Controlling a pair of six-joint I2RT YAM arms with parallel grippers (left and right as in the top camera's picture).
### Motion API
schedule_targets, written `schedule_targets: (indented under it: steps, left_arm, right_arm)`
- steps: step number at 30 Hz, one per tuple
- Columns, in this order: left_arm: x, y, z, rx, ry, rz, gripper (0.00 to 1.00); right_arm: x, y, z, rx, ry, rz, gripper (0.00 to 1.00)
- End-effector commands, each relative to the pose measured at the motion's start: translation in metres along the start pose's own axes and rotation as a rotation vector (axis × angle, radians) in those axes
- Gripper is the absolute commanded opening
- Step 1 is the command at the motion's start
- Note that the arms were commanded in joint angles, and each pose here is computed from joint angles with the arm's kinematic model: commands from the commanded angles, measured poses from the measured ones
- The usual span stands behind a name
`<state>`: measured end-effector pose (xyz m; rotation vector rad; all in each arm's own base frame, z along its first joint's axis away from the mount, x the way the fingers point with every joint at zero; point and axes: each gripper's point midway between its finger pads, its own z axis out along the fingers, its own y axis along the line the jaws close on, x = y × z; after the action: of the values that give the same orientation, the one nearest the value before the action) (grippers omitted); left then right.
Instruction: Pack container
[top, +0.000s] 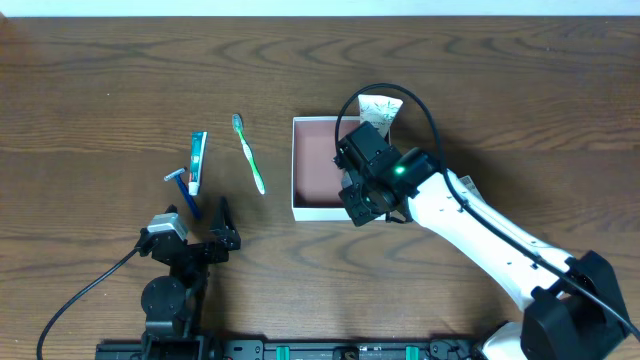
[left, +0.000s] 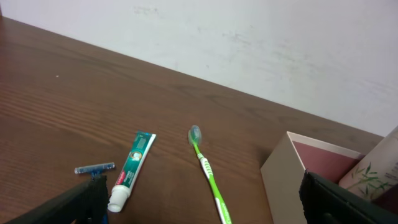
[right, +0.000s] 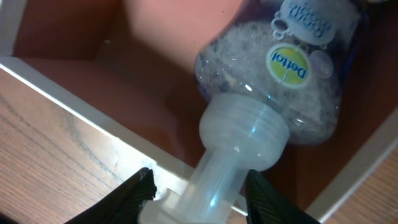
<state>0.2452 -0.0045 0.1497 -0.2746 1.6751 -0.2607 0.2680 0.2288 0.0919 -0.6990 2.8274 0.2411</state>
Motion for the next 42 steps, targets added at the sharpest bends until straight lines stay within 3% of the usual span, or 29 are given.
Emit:
schedule_targets:
  steps: [1, 8, 13, 32, 42]
  left_arm:
    - [0.015, 0.011, 0.001, -0.048, 0.043, 0.010, 0.98]
    - [0.015, 0.011, 0.001, -0.048, 0.043, 0.010, 0.98]
    - [0.015, 0.011, 0.001, -0.048, 0.043, 0.010, 0.98]
    - [0.015, 0.011, 0.001, -0.048, 0.043, 0.010, 0.98]
    - [0.015, 0.011, 0.001, -0.048, 0.043, 0.010, 0.98]
  right_arm:
    - [0.001, 0.001, 0.009, 0.006, 0.017, 0.003, 0.47]
    - [-0.002, -0.003, 0.009, 0.030, 0.005, 0.001, 0.27]
    - [-0.002, -0.003, 0.009, 0.029, 0.005, -0.005, 0.19]
    - [-0.031, 0.002, -0.021, 0.020, -0.077, -0.046, 0.13]
    - [-0.057, -0.024, -0.045, 0.099, -0.151, -0.002, 0.06]
